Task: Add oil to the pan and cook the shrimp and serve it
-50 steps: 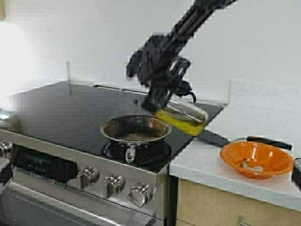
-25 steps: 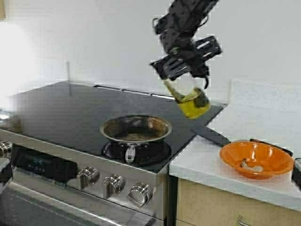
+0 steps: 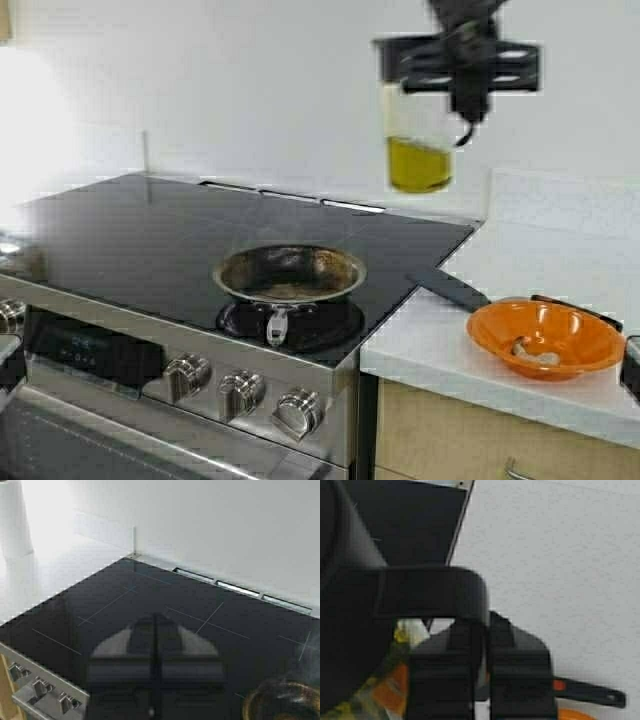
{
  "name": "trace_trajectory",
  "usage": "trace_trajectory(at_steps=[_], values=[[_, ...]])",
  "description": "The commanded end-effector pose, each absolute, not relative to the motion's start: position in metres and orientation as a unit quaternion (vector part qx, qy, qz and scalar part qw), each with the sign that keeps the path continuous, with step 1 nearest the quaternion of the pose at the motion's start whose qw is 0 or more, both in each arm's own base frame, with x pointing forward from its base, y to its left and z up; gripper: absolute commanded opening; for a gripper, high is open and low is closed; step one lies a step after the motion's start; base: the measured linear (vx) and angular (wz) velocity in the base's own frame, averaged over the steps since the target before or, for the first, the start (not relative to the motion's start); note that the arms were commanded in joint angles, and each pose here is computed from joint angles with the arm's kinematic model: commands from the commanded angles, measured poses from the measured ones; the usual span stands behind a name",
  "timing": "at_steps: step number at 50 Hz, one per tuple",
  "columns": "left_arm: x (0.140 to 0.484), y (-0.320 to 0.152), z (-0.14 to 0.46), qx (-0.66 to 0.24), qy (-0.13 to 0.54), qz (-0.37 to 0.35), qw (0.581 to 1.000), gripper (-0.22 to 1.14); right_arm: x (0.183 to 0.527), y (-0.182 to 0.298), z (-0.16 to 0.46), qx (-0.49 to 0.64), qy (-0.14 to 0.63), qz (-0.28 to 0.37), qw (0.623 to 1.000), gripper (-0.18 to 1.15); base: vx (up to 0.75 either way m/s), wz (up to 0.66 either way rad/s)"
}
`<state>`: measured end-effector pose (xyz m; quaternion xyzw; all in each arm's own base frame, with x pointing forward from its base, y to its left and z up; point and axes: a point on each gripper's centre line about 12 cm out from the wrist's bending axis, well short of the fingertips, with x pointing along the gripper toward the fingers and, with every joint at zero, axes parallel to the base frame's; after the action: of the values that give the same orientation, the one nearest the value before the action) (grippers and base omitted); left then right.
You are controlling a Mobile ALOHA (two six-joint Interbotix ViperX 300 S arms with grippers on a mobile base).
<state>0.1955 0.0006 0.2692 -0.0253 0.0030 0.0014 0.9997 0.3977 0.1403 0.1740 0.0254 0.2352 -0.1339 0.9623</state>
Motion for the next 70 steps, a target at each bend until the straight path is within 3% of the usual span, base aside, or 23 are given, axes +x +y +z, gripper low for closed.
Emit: trace_trajectory(at_steps=[1,14,35,47,59,70], values=[[0.197,0.001,0.273,-0.025,-0.003,0.001,1.0,0.03,0.388,0.106,0.221,0.065,0.193,-0.128,0.971,0.08,0.0,0.0],[0.197,0.001,0.273,-0.024,-0.002,0.002,1.0,0.03,0.384,0.023,0.262,0.1,0.17,-0.111,0.974,0.08,0.0,0.0],[0.197,0.001,0.271,-0.022,0.0,0.001,1.0,0.03,0.394,-0.126,0.275,0.091,0.155,-0.216,0.96,0.08,0.0,0.0],[0.197,0.001,0.269,-0.021,0.002,0.002,1.0,0.03,0.419,-0.199,0.233,0.098,0.199,-0.253,0.942,0.08,0.0,0.0],[0.194,0.0,0.27,-0.011,-0.003,0.001,1.0,0.03,0.468,-0.246,0.183,0.044,0.251,-0.22,0.941,0.08,0.0,0.0],[0.192,0.0,0.27,-0.01,-0.005,0.001,1.0,0.03,0.486,-0.285,0.134,0.048,0.274,-0.233,0.932,0.08,0.0,0.0]])
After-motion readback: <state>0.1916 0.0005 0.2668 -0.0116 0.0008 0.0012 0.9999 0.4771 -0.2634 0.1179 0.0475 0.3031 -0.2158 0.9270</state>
